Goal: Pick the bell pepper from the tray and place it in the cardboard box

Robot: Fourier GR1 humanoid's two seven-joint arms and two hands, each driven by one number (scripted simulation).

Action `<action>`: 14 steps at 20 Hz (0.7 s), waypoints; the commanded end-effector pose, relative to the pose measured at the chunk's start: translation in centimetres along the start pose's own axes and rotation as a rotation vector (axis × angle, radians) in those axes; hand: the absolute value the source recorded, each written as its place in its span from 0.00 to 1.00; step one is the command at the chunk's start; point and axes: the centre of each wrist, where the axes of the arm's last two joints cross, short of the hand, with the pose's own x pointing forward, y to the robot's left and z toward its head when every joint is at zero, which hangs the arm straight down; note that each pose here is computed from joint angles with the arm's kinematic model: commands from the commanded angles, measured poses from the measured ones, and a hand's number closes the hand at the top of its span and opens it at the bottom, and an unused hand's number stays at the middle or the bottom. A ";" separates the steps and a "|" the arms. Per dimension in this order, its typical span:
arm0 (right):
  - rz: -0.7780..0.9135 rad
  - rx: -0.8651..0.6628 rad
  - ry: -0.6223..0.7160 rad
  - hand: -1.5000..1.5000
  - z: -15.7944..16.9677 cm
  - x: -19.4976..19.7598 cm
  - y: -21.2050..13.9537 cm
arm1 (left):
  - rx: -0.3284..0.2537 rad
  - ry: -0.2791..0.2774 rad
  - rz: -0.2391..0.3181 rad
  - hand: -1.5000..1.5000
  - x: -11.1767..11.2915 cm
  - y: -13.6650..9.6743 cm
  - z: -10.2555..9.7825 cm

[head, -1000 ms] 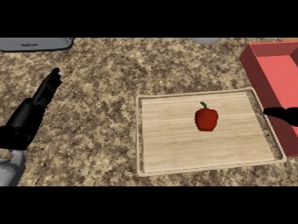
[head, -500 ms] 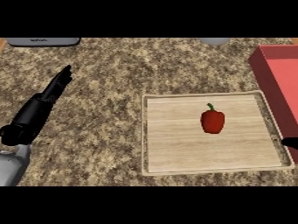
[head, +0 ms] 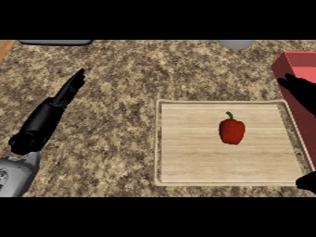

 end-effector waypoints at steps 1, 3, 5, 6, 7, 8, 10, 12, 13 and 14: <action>0.138 0.081 0.071 0.00 0.1 3.3 -0.4 | 0.003 -0.008 0.016 0.50 -0.3 0.0 -0.2; 0.150 0.108 0.104 0.00 -1.4 4.8 0.3 | -0.021 -0.011 -0.010 0.50 0.2 1.1 -0.4; 0.158 0.141 0.103 0.00 -1.8 6.8 0.7 | -0.023 0.008 0.003 0.50 -1.1 -0.5 0.2; 0.164 0.153 0.127 0.00 -2.1 7.7 2.2 | -0.013 -0.005 -0.008 0.50 -0.7 0.1 0.0; 0.161 0.194 0.138 0.00 -2.8 7.2 1.3 | -0.009 0.000 0.010 0.50 -0.5 0.1 0.6; 0.154 0.186 0.154 0.00 -3.5 7.4 1.4 | -0.014 0.008 0.013 0.50 -1.1 0.9 0.2; 0.143 0.203 0.168 0.00 -4.0 8.8 3.4 | -0.012 0.011 0.016 0.50 -0.8 -0.5 -0.9; 0.143 0.216 0.189 0.00 -4.5 9.1 2.5 | 0.001 0.006 -0.002 0.50 -1.9 -0.1 0.3; 0.130 0.240 0.189 0.00 -4.4 9.4 3.6 | -0.002 0.010 -0.002 0.50 -0.7 0.0 0.2; 0.125 0.242 0.186 0.00 -4.6 9.6 5.2 | 0.007 0.002 -0.015 0.50 -2.0 0.5 0.0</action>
